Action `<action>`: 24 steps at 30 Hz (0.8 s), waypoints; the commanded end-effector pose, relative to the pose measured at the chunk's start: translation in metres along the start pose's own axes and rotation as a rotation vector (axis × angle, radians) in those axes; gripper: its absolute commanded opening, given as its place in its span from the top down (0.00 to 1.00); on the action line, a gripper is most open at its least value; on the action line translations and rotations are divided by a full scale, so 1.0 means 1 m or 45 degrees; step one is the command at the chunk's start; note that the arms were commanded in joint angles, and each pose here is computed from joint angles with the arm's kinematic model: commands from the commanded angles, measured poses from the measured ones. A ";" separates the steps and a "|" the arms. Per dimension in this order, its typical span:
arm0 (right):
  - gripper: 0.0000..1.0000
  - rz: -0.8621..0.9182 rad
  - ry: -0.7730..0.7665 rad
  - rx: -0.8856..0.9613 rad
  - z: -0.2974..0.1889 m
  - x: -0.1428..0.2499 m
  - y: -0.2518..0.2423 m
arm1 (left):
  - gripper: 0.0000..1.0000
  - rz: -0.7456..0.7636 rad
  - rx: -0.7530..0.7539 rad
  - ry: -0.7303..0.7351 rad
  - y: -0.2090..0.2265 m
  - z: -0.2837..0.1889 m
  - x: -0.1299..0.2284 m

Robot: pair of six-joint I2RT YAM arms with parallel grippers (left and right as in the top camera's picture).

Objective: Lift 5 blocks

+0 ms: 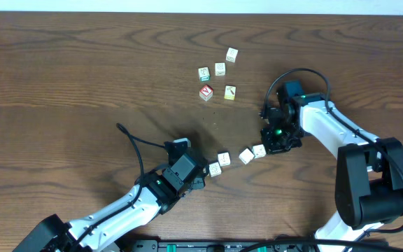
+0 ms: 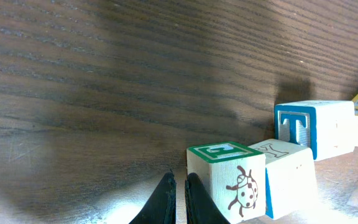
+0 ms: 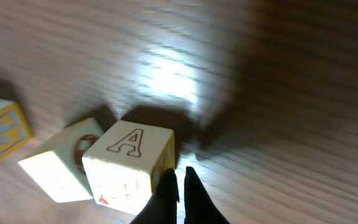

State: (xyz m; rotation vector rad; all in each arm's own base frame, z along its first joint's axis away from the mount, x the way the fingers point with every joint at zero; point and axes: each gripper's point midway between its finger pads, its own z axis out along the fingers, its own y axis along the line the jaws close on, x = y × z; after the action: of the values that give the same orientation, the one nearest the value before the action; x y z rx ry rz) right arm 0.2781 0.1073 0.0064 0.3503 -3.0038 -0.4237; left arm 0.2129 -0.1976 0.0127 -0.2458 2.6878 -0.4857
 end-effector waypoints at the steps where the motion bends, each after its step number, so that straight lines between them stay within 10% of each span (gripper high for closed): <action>1: 0.96 -0.119 0.012 -0.061 0.003 0.002 0.018 | 0.91 -0.034 -0.014 0.000 0.002 0.001 0.000; 24: 0.99 -0.171 0.062 -0.132 0.009 0.012 0.049 | 0.91 -0.073 -0.038 -0.031 0.006 0.001 -0.004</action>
State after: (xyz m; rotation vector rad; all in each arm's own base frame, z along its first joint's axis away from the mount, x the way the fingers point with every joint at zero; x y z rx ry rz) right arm 0.2594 0.1449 0.0100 0.5741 -2.9283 -0.5112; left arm 0.2134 -0.1968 0.0126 -0.3178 2.6843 -0.4954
